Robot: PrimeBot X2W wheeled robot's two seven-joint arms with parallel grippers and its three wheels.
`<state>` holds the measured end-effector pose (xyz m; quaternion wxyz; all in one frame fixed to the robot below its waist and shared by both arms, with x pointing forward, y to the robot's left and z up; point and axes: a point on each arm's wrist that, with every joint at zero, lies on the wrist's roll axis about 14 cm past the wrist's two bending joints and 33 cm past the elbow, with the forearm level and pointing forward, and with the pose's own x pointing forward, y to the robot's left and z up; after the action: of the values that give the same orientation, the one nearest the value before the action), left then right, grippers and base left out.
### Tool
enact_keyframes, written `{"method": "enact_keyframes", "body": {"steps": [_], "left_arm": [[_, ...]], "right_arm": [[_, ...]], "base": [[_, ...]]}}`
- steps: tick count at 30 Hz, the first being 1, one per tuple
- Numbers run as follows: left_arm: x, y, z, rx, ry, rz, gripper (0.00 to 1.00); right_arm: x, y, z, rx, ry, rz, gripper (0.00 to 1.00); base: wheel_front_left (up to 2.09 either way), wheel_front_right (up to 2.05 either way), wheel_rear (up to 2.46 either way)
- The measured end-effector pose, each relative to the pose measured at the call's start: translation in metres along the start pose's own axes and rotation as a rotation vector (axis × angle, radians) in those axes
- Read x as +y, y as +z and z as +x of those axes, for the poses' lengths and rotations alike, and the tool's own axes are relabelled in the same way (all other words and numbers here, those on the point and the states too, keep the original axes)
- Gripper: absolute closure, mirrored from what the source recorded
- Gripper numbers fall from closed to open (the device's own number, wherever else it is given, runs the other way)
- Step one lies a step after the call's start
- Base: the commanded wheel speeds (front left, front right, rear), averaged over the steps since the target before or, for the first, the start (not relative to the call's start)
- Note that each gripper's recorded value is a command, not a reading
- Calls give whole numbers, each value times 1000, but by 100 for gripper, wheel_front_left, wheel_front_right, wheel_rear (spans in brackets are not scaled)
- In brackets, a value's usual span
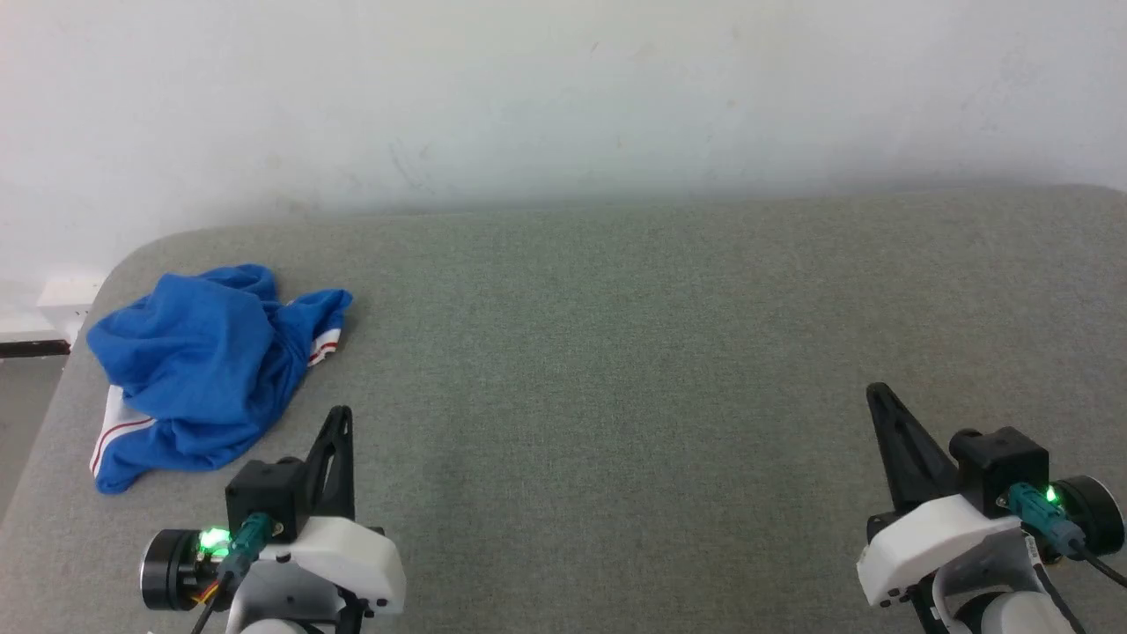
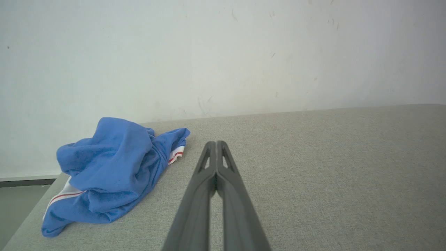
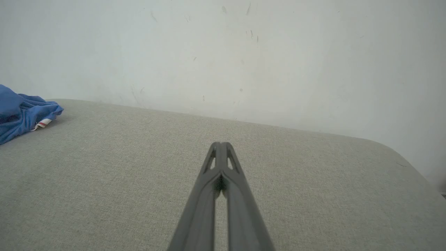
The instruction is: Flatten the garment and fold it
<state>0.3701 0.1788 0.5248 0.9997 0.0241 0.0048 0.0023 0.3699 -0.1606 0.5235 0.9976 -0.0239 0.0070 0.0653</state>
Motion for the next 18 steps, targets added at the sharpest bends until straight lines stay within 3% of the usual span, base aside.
{"method": "enact_keyframes", "body": {"steps": [1, 18], "left_arm": [[0, 0, 0, 0, 0, 0, 0], [1, 4, 0, -22, 2, 0, 0]], "right_arm": [[0, 0, 0, 0, 0, 0, 0], [-7, 1, -1, -15, -20, 23, 0]], "base": [[0, 0, 0], [0, 0, 0]]}}
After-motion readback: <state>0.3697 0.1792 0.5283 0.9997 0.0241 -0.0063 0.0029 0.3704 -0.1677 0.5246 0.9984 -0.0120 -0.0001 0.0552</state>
